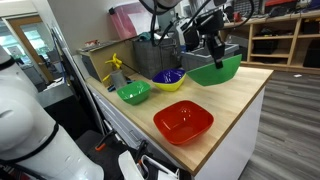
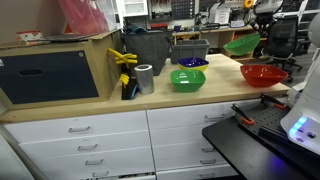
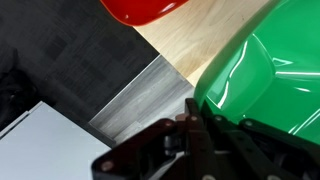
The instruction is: Pick up the green bowl from the stack of bowls and place it on the counter
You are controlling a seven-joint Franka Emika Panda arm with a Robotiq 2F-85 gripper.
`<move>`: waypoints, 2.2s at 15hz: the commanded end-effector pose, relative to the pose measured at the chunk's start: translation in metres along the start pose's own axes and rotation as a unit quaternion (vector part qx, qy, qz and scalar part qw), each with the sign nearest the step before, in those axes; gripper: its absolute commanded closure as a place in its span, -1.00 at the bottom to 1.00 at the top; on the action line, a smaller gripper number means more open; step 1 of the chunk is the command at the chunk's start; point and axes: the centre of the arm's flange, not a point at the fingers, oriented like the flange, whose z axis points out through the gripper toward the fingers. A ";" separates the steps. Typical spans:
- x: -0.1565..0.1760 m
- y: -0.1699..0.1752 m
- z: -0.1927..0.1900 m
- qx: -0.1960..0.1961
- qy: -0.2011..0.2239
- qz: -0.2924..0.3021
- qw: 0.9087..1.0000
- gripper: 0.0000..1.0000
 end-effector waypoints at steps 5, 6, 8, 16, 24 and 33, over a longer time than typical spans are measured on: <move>0.018 -0.009 0.062 0.046 0.008 0.019 0.999 0.98; 0.021 -0.011 0.070 0.056 0.004 0.028 0.998 0.98; 0.025 -0.013 0.080 0.073 -0.001 0.038 0.997 0.98; 0.022 -0.012 0.100 0.105 -0.033 0.054 0.992 0.98; 0.010 -0.008 0.132 0.129 -0.073 0.037 0.988 0.98; 0.008 0.005 0.142 0.120 -0.085 0.027 0.989 0.24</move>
